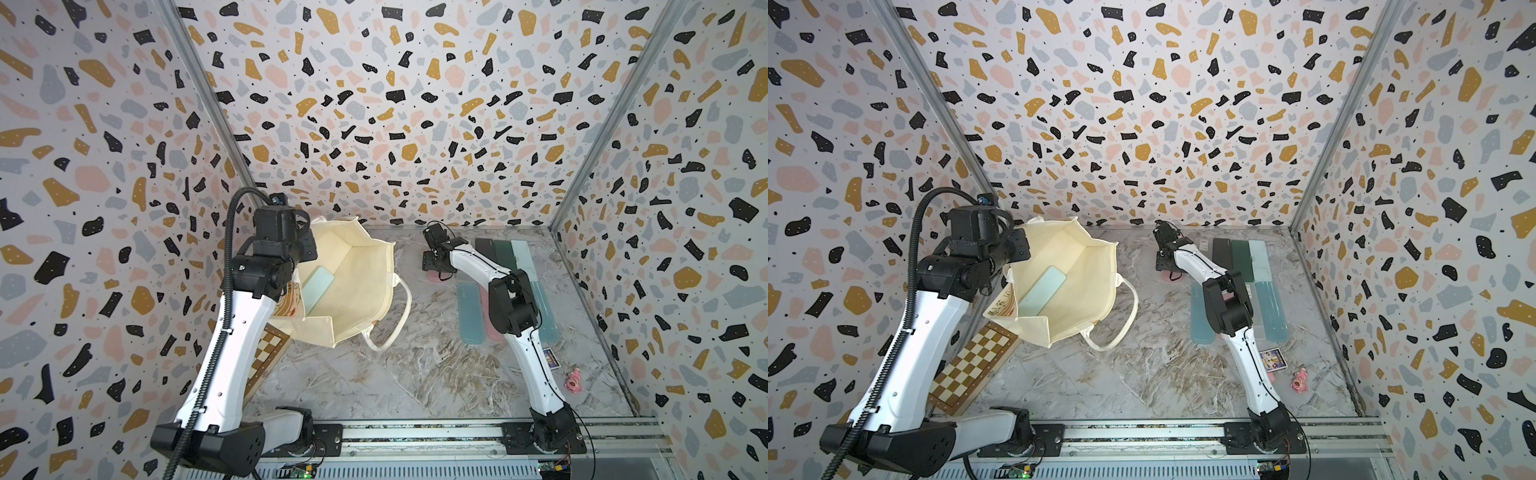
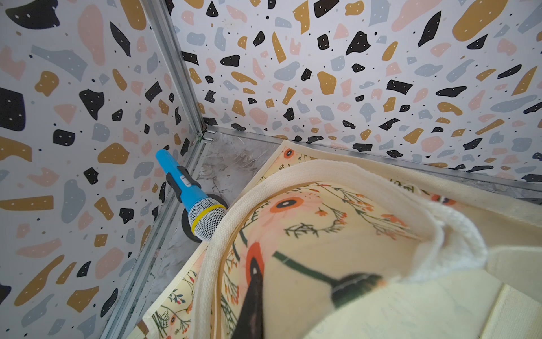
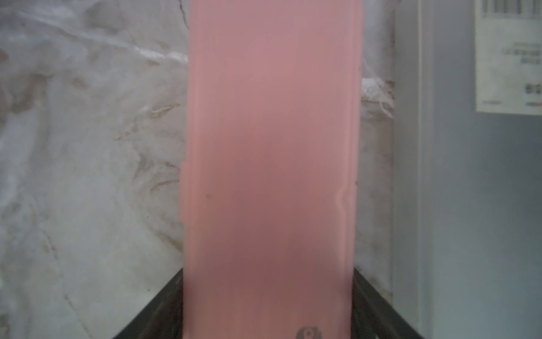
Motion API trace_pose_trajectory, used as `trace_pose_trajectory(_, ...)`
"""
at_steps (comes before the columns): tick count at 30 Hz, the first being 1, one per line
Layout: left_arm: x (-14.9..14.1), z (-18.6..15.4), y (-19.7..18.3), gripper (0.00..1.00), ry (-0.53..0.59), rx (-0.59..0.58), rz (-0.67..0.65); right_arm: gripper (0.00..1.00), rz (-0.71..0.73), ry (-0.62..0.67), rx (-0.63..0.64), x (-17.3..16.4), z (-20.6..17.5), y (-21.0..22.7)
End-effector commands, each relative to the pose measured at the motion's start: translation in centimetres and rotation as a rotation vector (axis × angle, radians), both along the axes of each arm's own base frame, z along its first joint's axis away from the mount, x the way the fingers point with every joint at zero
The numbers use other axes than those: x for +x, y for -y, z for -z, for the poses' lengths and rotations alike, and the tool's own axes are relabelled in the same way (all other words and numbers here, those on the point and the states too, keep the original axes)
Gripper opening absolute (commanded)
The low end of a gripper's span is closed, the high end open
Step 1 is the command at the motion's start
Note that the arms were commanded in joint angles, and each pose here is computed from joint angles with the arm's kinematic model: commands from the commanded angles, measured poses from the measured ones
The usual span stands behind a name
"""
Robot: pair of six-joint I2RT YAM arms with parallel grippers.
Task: Take out the pencil case from the canvas bag
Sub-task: Place the pencil case at the center of the board.
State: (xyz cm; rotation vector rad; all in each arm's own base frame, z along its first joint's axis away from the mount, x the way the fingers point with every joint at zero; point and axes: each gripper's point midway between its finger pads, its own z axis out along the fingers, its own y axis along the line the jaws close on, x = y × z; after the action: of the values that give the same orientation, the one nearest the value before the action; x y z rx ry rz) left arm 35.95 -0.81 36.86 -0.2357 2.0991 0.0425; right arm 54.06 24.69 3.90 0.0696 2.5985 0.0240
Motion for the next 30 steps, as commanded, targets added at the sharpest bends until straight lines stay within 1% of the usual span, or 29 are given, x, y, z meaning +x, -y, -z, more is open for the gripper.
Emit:
trace_pose_trajectory(1, 0.3, -3.6, -0.2, 0.0, 0.144, -0.033, -0.013, 0.65, 0.052, 0.036, -0.018, 0.3, -2.7, 1.0)
trace_pose_trajectory(22, 0.3, -3.5, -0.1, 0.0, 0.143, -0.042, -0.005, 0.67, 0.11, 0.059, -0.113, -0.6, -3.7, 3.5)
trace_pose_trajectory(27, 0.3, -3.5, -0.1, 0.0, 0.142, -0.042, -0.005, 0.73, 0.113, 0.064, -0.116, -0.7, -4.0, 3.7)
trace_pose_trajectory(30, 0.3, -3.5, -0.1, 0.0, 0.143, -0.043, -0.005, 0.75, 0.112, 0.07, -0.112, -0.7, -4.4, 3.6)
